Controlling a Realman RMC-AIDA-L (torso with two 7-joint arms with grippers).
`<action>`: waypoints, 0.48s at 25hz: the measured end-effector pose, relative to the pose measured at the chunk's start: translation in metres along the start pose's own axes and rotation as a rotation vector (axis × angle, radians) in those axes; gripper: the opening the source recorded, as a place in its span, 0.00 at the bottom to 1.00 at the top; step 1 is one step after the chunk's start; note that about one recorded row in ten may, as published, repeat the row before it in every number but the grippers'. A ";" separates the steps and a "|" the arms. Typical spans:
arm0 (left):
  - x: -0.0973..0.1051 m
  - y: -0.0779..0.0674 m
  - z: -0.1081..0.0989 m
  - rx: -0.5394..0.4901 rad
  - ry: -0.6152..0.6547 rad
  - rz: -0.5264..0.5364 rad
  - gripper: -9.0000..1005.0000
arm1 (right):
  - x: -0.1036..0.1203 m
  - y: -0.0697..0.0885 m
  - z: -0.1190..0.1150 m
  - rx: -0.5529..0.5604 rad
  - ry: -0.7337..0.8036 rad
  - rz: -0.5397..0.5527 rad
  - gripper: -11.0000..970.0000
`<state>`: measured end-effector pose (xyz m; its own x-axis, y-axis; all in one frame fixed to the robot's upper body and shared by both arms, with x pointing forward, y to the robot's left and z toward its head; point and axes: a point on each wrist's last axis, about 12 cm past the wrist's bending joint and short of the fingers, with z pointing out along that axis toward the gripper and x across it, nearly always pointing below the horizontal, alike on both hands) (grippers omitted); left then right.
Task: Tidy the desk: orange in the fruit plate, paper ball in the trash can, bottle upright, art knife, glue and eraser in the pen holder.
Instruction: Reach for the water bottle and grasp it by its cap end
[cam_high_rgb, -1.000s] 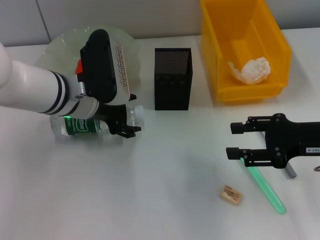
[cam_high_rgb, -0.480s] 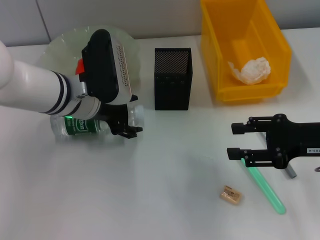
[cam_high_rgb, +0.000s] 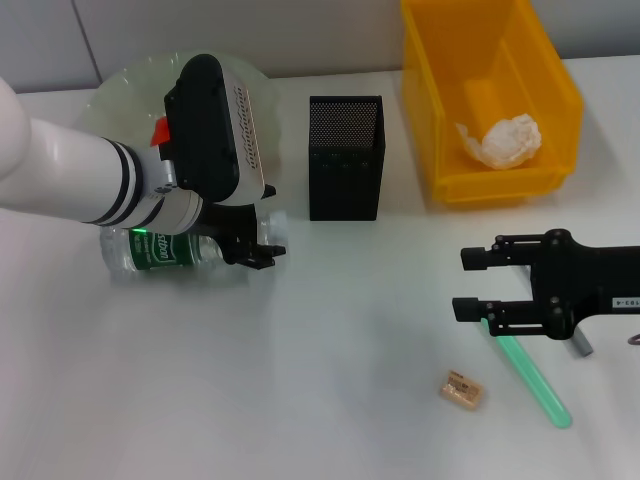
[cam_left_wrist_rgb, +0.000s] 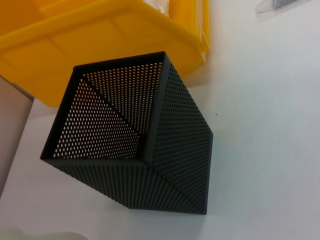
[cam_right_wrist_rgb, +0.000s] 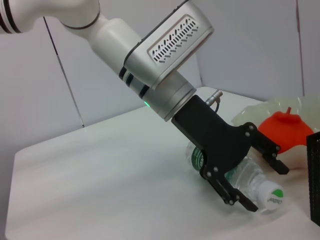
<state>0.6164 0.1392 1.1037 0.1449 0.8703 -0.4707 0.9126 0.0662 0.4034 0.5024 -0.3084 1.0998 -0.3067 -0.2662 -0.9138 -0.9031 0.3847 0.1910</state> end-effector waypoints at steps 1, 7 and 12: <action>0.000 0.000 0.000 0.000 0.000 0.000 0.79 | 0.000 0.000 0.000 0.000 0.000 -0.001 0.69; 0.002 -0.001 0.001 0.004 0.006 -0.006 0.75 | -0.001 -0.001 0.001 0.000 0.000 -0.003 0.69; 0.002 -0.001 0.001 0.004 0.006 -0.006 0.72 | -0.001 -0.001 0.000 0.003 -0.002 -0.003 0.69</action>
<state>0.6162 0.1406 1.1012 0.1369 0.8728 -0.4684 0.9151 0.0697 0.3972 0.5038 -0.3083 1.1007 -0.3030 -0.2657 -0.9152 -0.9033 0.3862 0.1869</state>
